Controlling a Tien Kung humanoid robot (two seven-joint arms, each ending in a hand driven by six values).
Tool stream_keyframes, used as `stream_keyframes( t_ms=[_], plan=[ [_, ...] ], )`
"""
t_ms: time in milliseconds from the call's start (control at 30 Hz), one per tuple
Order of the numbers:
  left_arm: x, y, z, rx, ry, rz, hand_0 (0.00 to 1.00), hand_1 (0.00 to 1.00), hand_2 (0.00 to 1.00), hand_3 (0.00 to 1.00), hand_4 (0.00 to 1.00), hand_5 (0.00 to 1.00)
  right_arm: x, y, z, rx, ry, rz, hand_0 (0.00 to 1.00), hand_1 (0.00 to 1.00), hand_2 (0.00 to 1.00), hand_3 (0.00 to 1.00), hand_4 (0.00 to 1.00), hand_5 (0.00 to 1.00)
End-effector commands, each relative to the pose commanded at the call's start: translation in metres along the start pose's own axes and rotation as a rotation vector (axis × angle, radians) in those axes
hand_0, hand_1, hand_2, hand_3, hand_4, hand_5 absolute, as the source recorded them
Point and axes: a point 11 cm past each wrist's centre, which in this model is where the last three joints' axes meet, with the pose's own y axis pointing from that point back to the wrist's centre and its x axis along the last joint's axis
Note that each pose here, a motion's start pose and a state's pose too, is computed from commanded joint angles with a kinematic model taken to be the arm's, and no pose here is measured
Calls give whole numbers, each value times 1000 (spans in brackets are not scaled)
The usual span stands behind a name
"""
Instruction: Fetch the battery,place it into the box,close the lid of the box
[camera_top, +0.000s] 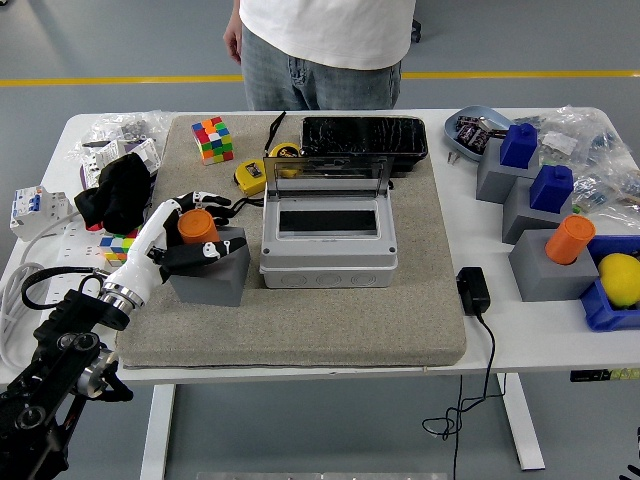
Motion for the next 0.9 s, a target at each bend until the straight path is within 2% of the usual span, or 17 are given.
stream_keyframes(
  t_ms=[167, 200, 367, 400, 567, 600, 767, 800, 900],
  plan=[
    [0, -1, 1, -6, 6, 10, 374, 529, 389, 358, 998, 2, 0, 0, 0, 0, -1, 1, 826, 788, 761, 802, 998, 998],
    [0, -1, 1, -6, 6, 10, 225, 381, 316, 274, 998, 8, 0, 0, 0, 0, -1, 1, 827, 789, 761, 803, 998, 998],
    [0, 0, 1, -7, 4, 20, 225, 381, 316, 274, 998, 8, 0, 0, 0, 1, -1, 1, 827, 789, 761, 803, 998, 998],
    [-1, 0, 1, -7, 4, 20, 192, 325, 271, 232, 998, 2, 0, 0, 0, 1, -1, 1, 827, 789, 761, 802, 998, 998],
    [-2, -1, 1, -7, -11, 27, 192, 325, 271, 232, 998, 2, 0, 0, -1, 2, -2, 2, 827, 789, 761, 802, 998, 998],
    [-2, -1, 1, -7, -14, 28, 124, 167, 186, 169, 998, 2, 0, 0, -1, 2, -2, 2, 827, 789, 761, 802, 998, 998],
    [-2, -2, 2, -11, -21, 38, 124, 167, 186, 169, 998, 2, 1, 0, -1, 2, -1, 2, 827, 789, 761, 802, 998, 998],
    [-1, -2, 3, -15, -21, 46, 76, 109, 126, 112, 998, 2, 1, 0, -1, 1, 0, 3, 828, 789, 762, 802, 998, 998],
    [1, -2, 4, -24, -18, 70, 76, 109, 126, 112, 998, 2, 1, 0, -1, 1, 1, 3, 828, 789, 762, 802, 998, 998]
  ],
)
